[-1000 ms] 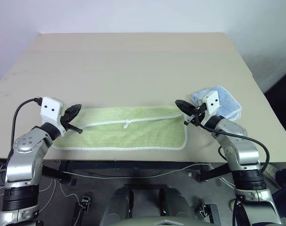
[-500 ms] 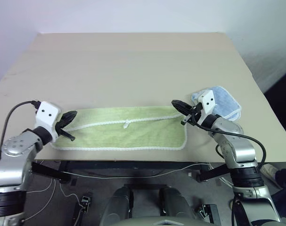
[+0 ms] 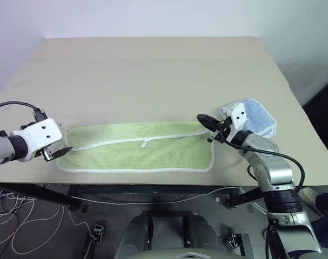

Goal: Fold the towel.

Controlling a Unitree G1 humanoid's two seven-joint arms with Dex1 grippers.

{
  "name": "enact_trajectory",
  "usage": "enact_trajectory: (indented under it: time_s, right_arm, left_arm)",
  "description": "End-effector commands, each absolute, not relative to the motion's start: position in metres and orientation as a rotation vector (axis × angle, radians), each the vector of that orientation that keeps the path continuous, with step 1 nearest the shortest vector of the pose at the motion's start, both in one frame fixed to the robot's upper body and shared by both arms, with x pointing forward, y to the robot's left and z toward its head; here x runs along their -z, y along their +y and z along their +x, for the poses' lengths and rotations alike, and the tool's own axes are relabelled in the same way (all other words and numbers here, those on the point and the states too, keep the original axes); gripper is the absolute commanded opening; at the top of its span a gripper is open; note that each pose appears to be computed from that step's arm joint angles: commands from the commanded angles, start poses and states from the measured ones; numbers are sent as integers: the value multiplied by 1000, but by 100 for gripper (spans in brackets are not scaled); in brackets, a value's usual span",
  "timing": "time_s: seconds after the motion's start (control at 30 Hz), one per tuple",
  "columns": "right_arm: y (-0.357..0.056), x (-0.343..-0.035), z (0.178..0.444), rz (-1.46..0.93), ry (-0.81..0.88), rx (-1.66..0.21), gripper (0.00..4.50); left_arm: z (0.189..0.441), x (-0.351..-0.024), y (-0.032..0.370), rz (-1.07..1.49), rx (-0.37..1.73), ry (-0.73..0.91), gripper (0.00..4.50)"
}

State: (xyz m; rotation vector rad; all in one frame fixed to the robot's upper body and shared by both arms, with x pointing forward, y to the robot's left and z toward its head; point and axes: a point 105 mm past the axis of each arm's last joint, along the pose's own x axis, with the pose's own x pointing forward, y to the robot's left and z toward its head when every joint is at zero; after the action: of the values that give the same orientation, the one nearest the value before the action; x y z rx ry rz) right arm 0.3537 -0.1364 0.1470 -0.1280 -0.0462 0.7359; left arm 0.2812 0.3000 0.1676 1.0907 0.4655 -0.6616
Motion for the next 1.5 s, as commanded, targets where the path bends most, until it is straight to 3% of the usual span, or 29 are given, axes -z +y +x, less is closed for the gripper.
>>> enact_trajectory:
  time_s: [0.03,0.13,0.73,0.83,1.2,1.43,1.5]
  right_arm:
    - [-133,-162,357,-157,-91,-757,0]
    - [-130,-163,358,-168,-87,-779,0]
    - [-135,-163,358,-180,-82,-769,0]
    - [-135,-164,357,-180,-84,-767,0]
    - [-132,-164,359,-179,-86,-773,0]
    - [-131,-168,359,-241,-95,-798,0]
    - [-133,-163,355,-377,-83,-824,0]
  left_arm:
    - [283,-178,301,1192,721,499,448]
    - [285,-175,312,1272,754,584,448]
    - [307,-139,317,1293,862,693,448]
    - [311,-138,315,1285,861,674,391]
    - [311,-147,309,1259,864,616,12]
    - [312,-157,305,1188,838,537,3]
    - [314,-166,301,1127,817,466,3]
